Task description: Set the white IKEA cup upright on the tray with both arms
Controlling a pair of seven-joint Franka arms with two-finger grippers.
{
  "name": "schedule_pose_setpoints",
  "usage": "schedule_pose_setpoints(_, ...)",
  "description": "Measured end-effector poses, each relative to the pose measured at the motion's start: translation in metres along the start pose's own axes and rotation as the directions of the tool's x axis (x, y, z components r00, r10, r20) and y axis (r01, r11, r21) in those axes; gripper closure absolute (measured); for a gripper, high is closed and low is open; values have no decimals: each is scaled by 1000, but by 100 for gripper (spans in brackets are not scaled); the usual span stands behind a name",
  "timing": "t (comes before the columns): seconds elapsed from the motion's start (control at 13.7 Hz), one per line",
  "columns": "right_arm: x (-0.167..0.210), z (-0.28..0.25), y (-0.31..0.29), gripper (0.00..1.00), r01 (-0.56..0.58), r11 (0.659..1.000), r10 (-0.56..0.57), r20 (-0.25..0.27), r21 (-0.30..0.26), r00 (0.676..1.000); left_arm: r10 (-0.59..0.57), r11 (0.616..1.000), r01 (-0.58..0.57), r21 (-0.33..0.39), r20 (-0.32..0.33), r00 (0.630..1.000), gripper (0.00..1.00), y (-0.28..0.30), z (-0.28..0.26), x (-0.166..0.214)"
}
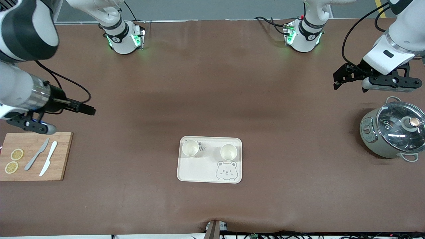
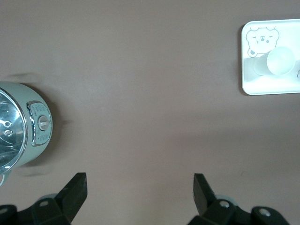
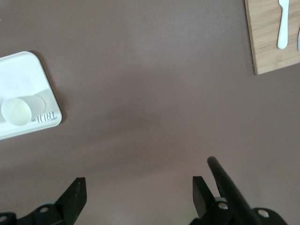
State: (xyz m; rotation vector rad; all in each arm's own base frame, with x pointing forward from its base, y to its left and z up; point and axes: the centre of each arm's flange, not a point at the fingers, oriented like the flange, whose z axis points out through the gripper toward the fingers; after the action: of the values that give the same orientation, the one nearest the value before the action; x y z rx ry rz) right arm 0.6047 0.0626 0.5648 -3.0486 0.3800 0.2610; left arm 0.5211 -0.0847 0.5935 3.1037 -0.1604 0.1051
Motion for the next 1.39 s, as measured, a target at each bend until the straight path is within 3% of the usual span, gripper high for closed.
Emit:
schedule_pose_setpoints(0.51, -17, -36, 78, 0, 293, 956, -294, -49, -25, 954, 0, 1000, 0, 1, 16, 1000, 0, 0, -1, -2)
schedule_pose_setpoints(1.17, -46, -68, 81, 0, 366, 929, -369, -107, -42, 923, -2, 1000, 2, 1, 11, 1000, 0, -1, -3, -1)
schedule_pose_setpoints(1.39, -56, -63, 86, 0, 362, 931, -366, -100, -54, 925, -2, 1000, 2, 1, 14, 1000, 0, -1, -3, -2)
